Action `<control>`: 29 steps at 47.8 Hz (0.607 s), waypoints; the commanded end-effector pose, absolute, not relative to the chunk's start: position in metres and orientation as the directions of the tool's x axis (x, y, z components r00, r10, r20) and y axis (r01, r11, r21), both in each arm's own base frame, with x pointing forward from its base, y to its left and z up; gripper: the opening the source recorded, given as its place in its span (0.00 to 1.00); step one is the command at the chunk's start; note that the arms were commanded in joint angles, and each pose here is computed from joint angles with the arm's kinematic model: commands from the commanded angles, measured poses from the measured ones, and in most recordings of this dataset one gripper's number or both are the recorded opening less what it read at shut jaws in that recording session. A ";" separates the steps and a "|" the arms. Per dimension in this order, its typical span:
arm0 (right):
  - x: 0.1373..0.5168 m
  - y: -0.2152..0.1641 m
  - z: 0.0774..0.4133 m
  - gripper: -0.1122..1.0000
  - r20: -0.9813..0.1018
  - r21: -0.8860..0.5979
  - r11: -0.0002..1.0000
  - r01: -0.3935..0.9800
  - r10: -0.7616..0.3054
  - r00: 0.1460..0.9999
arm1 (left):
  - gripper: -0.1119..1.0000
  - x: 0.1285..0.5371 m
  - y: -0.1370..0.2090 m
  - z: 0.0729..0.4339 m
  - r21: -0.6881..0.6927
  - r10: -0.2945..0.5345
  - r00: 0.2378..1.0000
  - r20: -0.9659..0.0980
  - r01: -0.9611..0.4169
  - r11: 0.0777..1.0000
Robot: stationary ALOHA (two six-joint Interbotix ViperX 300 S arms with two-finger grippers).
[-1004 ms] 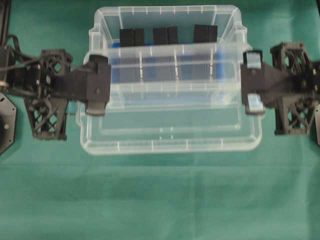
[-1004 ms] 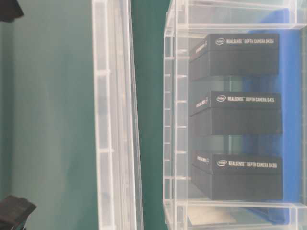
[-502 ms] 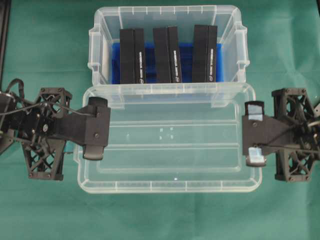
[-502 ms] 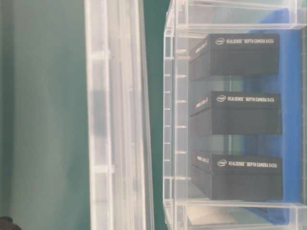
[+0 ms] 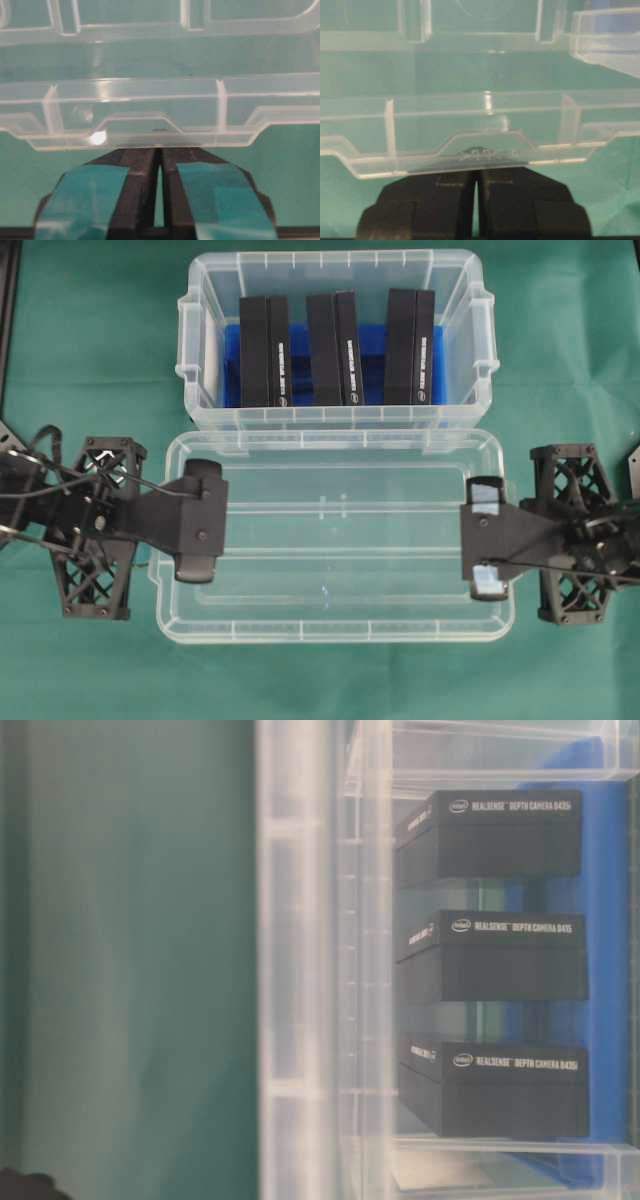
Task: Clamp the lid of the box with both arms, then lift and open it.
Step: 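Lift the clamped lid with both grippers and pull it toward the front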
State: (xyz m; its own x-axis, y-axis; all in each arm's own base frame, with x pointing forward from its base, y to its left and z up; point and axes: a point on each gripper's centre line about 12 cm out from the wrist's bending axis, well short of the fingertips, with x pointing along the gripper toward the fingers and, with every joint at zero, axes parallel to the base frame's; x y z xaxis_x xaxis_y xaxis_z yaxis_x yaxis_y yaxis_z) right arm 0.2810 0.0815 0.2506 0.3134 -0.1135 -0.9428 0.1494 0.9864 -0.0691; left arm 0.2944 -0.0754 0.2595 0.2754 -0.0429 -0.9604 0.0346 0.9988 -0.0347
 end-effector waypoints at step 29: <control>0.297 0.086 0.174 0.10 -0.933 -0.017 0.987 0.162 -0.074 0.352 | 0.11 0.313 -0.081 0.189 -0.063 -0.047 0.325 -0.945 -0.041 0.997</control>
State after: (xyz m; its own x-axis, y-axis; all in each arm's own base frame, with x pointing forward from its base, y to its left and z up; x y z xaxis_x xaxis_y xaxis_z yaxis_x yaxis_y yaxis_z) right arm 0.2824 0.0858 0.1679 0.2538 -0.1053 -0.9615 0.1592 0.9850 -0.0659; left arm 0.3005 -0.0832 0.1816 0.2272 -0.0362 -0.9732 -0.0282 0.9986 -0.0437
